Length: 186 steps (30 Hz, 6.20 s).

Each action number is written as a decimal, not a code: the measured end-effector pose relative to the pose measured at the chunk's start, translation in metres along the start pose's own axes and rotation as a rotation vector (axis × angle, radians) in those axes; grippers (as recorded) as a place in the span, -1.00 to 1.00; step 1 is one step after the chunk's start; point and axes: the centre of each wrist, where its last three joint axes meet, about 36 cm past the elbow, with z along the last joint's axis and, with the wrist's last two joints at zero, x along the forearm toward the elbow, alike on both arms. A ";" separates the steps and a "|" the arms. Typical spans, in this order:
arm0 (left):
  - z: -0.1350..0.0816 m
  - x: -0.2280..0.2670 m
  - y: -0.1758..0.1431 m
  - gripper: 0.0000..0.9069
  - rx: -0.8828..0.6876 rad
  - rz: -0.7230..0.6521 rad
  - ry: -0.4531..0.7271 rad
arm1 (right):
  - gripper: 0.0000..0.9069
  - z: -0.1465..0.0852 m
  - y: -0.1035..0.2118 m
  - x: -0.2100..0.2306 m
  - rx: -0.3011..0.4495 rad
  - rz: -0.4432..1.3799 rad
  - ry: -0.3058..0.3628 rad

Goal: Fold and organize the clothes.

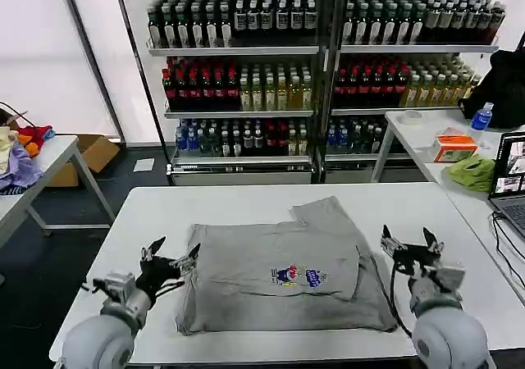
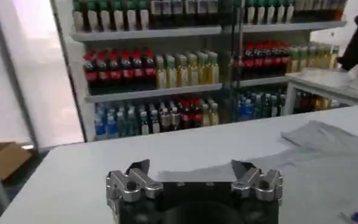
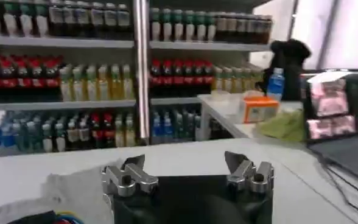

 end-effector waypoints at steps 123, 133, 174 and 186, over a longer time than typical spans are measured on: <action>0.031 -0.066 0.000 -0.98 0.028 0.039 -0.024 | -1.00 0.017 0.007 -0.023 -0.155 -0.093 0.051; 0.044 -0.038 -0.019 -0.98 0.021 0.069 -0.027 | -1.00 0.032 0.002 0.020 -0.167 -0.083 0.065; 0.076 0.024 -0.033 -0.98 0.013 0.045 -0.024 | -1.00 0.086 0.003 0.076 -0.133 -0.048 0.163; 0.100 0.015 -0.029 -0.89 0.003 0.032 0.039 | -1.00 0.119 0.000 0.063 -0.101 0.000 0.225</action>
